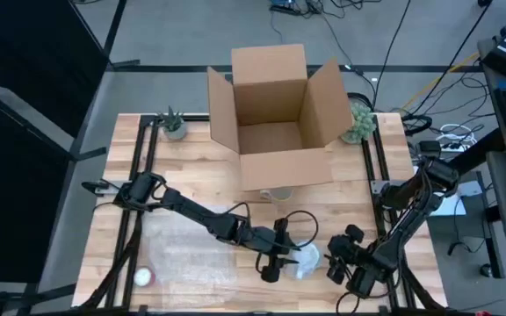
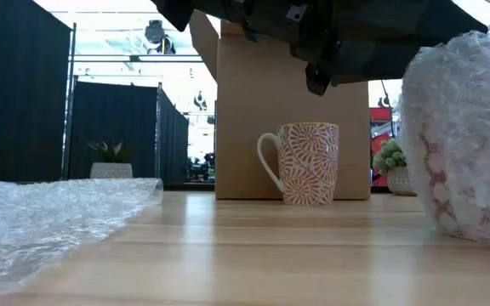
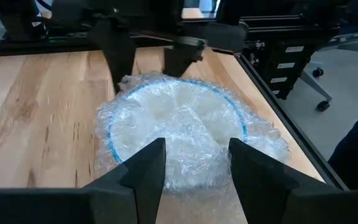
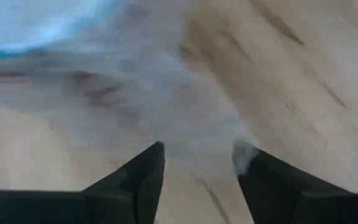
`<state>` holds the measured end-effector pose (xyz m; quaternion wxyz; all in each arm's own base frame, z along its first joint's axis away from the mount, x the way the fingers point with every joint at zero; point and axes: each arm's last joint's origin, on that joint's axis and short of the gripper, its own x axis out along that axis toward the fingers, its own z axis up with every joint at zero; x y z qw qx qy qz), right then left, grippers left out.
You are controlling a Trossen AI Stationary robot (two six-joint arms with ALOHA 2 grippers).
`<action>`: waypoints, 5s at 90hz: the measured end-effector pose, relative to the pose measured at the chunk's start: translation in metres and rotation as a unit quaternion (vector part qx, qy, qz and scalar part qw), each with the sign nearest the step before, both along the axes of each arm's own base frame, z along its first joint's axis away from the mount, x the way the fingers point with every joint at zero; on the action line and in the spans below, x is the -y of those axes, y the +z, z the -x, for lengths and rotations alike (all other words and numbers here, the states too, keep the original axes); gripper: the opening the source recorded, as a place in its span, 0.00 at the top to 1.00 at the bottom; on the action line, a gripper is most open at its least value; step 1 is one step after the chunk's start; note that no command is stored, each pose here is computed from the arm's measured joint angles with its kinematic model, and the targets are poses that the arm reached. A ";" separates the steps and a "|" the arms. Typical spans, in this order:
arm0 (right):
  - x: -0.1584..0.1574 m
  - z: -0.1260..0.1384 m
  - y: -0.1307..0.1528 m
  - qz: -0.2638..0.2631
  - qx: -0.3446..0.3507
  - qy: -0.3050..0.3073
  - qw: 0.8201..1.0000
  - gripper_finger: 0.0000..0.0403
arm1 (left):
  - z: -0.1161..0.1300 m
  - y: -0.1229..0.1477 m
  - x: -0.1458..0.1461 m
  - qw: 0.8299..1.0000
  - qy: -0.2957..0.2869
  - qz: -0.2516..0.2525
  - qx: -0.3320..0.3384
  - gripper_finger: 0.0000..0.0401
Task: Wrap mug
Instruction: Wrap the red mug with the right transparent bubble wrap
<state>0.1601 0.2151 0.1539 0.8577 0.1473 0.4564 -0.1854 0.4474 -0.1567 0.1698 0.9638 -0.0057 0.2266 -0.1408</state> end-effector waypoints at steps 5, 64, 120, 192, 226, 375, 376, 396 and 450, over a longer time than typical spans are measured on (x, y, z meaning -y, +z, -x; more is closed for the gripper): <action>-0.001 -0.001 0.001 0.004 0.008 0.011 1.000 0.61 | 0.000 0.000 0.000 1.000 0.000 0.000 0.000 0.59; -0.019 -0.009 0.067 -0.003 0.069 0.075 0.995 1.00 | 0.003 -0.013 -0.001 0.999 -0.002 -0.010 -0.038 0.59; -0.011 -0.035 0.048 -0.054 0.059 0.046 0.996 0.99 | 0.001 -0.006 -0.001 1.000 0.001 -0.005 -0.016 0.59; -0.021 -0.047 0.012 -0.011 0.067 0.018 0.998 0.54 | 0.000 -0.002 0.002 1.000 -0.009 0.007 -0.015 0.59; -0.028 -0.031 0.025 -0.056 0.052 0.051 0.996 0.54 | -0.004 0.008 0.005 0.999 -0.017 0.029 0.015 0.59; -0.035 -0.042 -0.017 -0.070 -0.015 0.025 0.997 0.54 | -0.005 -0.004 0.013 0.999 -0.033 0.020 -0.021 0.59; -0.035 -0.042 -0.017 -0.071 -0.016 0.025 0.997 0.54 | -0.005 -0.003 0.012 0.999 -0.033 0.018 -0.025 0.59; -0.035 -0.041 -0.015 -0.077 -0.025 0.026 0.996 0.54 | 0.013 0.023 0.008 0.996 -0.030 -0.023 -0.084 0.59; -0.028 -0.062 -0.027 -0.066 -0.016 0.034 0.997 0.54 | 0.003 0.012 0.016 0.998 -0.001 -0.068 -0.018 0.59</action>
